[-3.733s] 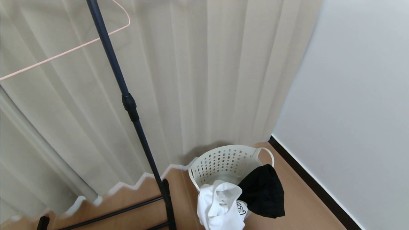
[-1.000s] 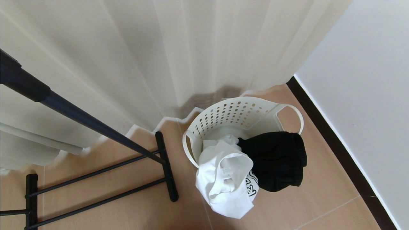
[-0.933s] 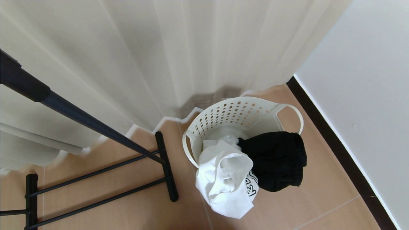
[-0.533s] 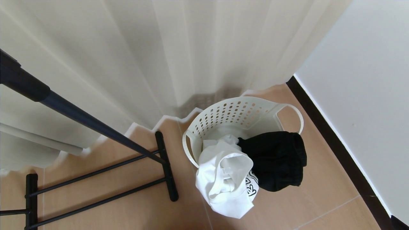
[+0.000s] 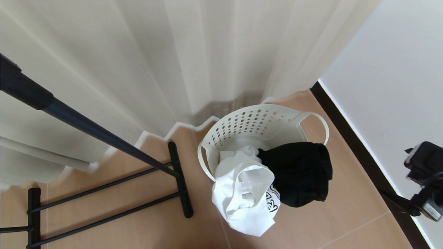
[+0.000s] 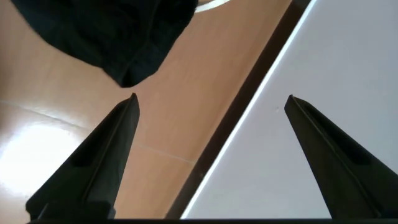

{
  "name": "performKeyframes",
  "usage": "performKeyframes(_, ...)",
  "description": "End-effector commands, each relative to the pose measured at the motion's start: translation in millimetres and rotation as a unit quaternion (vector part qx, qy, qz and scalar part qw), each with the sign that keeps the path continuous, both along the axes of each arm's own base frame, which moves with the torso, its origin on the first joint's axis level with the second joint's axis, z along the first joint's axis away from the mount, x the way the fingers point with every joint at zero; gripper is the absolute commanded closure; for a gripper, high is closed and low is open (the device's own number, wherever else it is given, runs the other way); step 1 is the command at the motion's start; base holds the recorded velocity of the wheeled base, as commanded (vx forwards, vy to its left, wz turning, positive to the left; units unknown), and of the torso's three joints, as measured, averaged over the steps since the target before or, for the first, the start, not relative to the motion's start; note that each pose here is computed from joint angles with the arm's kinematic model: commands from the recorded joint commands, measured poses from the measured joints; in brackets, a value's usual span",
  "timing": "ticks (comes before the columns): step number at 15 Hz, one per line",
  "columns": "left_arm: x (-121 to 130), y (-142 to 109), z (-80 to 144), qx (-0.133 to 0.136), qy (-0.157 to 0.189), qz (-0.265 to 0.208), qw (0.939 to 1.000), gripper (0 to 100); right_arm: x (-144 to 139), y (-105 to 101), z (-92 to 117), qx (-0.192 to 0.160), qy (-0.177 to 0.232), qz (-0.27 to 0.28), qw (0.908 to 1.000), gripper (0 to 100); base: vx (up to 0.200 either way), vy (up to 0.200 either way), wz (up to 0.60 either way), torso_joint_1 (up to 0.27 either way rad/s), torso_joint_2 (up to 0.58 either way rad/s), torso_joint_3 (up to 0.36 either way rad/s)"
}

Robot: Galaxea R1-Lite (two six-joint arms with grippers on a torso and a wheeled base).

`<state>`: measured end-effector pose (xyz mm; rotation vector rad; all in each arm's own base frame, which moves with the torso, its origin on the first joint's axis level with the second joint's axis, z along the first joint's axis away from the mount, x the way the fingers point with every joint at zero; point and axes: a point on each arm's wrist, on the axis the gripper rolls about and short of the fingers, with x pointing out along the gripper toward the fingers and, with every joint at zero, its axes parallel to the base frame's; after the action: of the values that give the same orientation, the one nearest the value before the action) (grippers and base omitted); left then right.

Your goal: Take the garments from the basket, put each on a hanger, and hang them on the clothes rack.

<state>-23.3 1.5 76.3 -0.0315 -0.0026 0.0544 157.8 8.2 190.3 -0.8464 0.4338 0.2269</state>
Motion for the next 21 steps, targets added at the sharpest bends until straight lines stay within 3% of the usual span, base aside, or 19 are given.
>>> performKeyframes(1, 0.1, 0.0, 0.0, 0.0, 0.001, 0.0, 1.0, 0, 63.3, 1.5, -19.9, -0.054, 0.021, 0.019, 0.9981, 0, 0.0, 0.0, 0.0, 0.0, 0.0, 0.0)
performKeyframes(9, 0.1, 0.0, 0.0, 0.0, 0.001, 0.0, 1.0, 0, 142.0, 14.2, -29.8, -0.062, 0.014, 0.043, 0.9971, 0, 0.0, 0.0, 0.0, 0.0, 0.0, 0.0)
performKeyframes(12, 0.1, 0.0, 0.0, 0.0, 0.001, 0.0, 1.0, 0, 158.5, 19.4, -40.8, -0.062, 0.026, 0.049, 0.9966, 0, 0.0, 0.0, 0.0, 0.0, 0.0, 0.0)
performKeyframes(21, 0.1, 0.0, 0.0, 0.0, 0.001, 0.0, 1.0, 0, 192.9, 24.6, -58.2, -0.06, -0.01, 0.05, 0.9969, 0, 0.0, 0.0, 0.0, 0.0, 0.0, 0.0)
